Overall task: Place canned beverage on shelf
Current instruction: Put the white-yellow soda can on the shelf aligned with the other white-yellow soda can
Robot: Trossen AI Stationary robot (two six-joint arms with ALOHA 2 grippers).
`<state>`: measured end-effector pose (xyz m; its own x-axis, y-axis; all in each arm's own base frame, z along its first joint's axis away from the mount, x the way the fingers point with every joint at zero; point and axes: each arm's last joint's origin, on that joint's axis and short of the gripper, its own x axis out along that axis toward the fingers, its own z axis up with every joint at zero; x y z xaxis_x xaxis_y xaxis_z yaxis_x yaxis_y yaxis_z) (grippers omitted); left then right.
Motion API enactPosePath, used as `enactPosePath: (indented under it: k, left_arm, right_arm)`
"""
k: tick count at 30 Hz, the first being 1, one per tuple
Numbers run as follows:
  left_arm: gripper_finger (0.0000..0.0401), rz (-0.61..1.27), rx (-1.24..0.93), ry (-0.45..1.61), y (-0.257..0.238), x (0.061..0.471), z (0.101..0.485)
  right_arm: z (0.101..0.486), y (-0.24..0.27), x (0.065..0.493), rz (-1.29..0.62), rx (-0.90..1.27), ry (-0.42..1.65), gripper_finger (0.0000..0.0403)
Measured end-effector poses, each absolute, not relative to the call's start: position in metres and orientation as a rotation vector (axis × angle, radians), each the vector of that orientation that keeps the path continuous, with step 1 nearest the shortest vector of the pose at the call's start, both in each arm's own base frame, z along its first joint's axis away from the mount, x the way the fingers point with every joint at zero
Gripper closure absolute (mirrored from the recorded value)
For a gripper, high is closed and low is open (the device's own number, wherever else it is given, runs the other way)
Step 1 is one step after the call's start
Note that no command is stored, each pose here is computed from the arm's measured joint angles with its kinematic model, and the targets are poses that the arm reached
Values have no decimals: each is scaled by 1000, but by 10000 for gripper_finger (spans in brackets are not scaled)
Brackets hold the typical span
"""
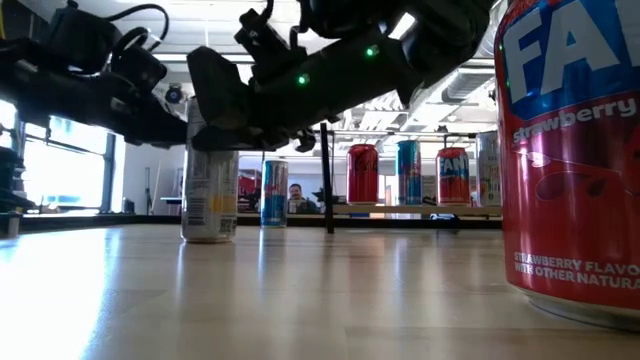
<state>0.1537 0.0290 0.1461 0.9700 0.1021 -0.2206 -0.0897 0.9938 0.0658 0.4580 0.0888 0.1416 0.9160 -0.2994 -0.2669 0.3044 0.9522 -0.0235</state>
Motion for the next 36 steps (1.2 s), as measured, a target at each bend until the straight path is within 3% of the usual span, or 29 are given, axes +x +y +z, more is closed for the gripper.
enactPosePath:
  k: [14, 29, 36]
  left_arm:
    - [401, 20, -19, 312, 23, 164, 133]
    - [401, -74, -34, 327, 8, 166, 131]
    - [401, 63, 6, 316, 17, 166, 132]
  right_arm:
    - [135, 87, 453, -403, -38, 364, 403]
    - [168, 70, 422, -670, -240, 589, 403]
    - [167, 55, 414, -725, -205, 662, 403]
